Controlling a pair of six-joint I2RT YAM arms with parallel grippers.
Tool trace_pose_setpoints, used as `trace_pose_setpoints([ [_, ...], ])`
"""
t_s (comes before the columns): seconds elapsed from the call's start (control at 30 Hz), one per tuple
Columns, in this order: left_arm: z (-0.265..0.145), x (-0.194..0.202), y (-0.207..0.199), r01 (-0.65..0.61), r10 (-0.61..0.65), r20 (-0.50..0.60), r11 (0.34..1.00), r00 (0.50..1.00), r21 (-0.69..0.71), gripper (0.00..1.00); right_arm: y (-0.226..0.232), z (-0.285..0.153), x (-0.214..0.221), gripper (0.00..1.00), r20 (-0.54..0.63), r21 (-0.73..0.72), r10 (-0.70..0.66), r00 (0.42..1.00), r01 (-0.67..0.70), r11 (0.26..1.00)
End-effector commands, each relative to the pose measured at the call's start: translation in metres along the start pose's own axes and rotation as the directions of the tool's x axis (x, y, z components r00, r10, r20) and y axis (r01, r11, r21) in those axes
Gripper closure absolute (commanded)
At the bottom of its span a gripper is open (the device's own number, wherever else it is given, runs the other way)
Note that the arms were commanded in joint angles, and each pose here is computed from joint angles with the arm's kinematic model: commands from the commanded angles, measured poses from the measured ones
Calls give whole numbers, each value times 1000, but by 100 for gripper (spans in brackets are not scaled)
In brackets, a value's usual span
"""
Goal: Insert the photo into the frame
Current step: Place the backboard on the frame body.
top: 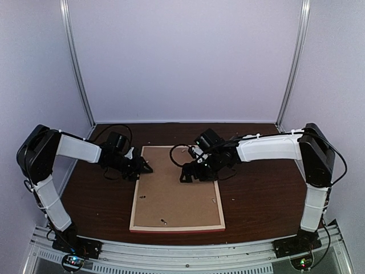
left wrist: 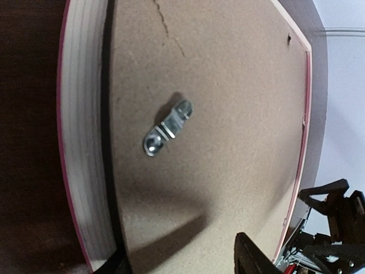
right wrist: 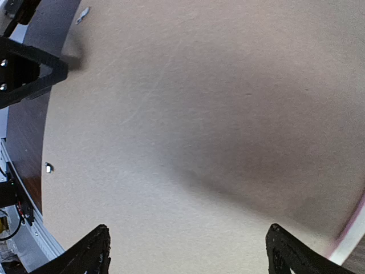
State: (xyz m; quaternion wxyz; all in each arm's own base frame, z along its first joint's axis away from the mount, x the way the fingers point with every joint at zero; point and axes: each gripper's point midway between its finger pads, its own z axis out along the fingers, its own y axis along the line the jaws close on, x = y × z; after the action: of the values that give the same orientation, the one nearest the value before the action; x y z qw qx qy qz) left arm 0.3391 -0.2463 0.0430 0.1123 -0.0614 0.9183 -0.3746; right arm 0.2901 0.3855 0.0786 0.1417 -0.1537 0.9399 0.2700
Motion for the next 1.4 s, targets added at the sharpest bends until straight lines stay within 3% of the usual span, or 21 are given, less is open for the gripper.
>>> trace_pose_setpoints([
  [0.0, 3, 4, -4, -53, 53, -35, 998, 998, -21, 45, -36, -30, -23, 5, 78, 141, 14, 997, -25, 990],
  [0.13, 6, 5, -2, -81, 78, -51, 995, 996, -53, 44, -70, -41, -29, 4, 100, 220, 38, 994, -59, 974],
  [0.37, 9, 7, 1, -111, 105, -69, 990, 992, -92, 42, -103, -38, -32, 4, 104, 229, 89, 991, -111, 967],
  [0.87, 9, 10, 5, -207, 185, -118, 954, 976, -217, 39, -109, -8, -17, 5, 49, 161, 132, 990, -139, 977],
  [1.37, -3, 4, -1, -255, 231, -115, 926, 966, -278, 36, -109, -11, -17, 5, 56, 161, 130, 990, -137, 977],
])
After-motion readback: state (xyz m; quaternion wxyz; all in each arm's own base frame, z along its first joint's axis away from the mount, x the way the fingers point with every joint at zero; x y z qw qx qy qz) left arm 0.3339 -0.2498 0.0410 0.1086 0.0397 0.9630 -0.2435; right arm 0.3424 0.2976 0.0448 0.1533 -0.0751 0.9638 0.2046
